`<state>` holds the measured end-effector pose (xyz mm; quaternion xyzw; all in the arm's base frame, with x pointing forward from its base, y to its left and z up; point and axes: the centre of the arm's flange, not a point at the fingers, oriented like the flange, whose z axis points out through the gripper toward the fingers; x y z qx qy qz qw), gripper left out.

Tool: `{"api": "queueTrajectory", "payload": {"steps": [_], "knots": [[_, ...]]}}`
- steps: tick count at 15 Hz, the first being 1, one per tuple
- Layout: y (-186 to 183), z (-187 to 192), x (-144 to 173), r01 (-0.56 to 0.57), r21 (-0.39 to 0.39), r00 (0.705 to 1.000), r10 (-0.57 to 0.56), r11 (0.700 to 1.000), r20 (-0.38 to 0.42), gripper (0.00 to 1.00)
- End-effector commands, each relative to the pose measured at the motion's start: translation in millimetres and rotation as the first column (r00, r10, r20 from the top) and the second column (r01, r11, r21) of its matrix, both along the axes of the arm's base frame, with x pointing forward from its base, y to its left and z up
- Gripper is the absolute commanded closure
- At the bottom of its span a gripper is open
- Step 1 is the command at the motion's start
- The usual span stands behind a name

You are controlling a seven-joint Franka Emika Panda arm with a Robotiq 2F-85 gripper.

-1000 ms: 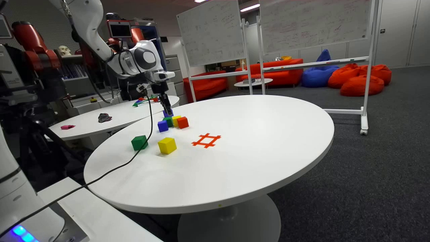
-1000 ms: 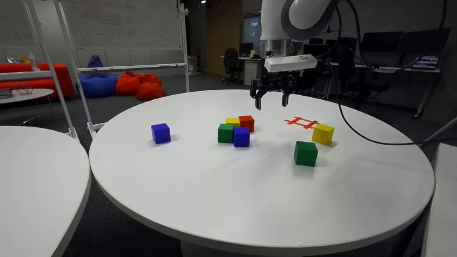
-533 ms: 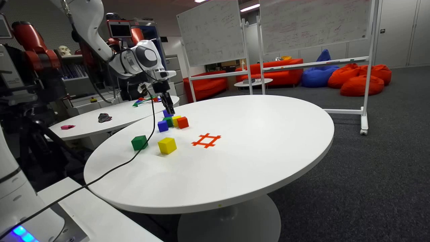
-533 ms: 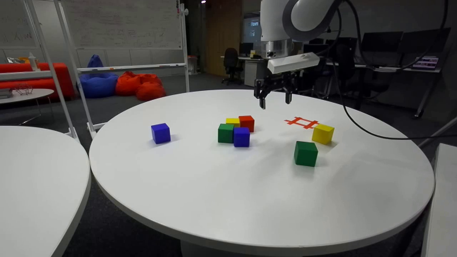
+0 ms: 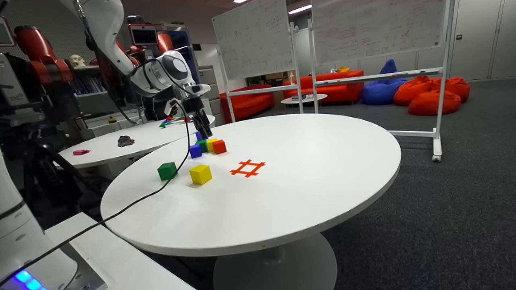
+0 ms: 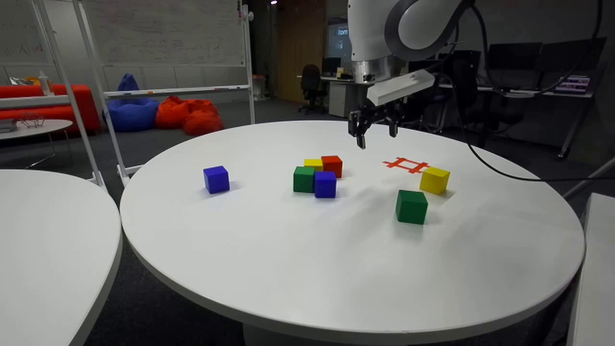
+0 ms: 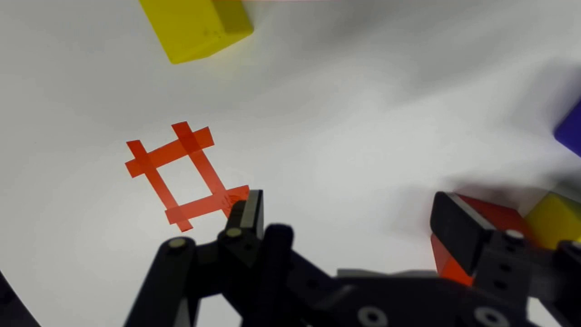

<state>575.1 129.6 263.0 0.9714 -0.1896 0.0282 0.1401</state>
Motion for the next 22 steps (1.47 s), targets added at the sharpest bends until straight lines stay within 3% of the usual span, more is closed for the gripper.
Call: {"api": "queueTrajectory", "payload": {"steps": [1,2,3,9,22], "knots": [[-2.7,2.3,-2.5,-0.026,-0.073,1.0,0.025,0.997,-0.013,0.0],[-2.6,1.9,-1.2,-0.002,-0.08,1.0,0.001,0.997,-0.01,0.0],[-2.3,-0.9,-1.1,-0.02,-0.04,1.0,0.019,0.999,-0.005,0.0],[2.8,-4.4,1.6,-0.046,-0.046,0.999,0.045,0.998,-0.004,0.0],[-2.8,-46.9,46.2,-0.058,-0.06,0.997,0.055,0.997,-0.053,0.0]]}}
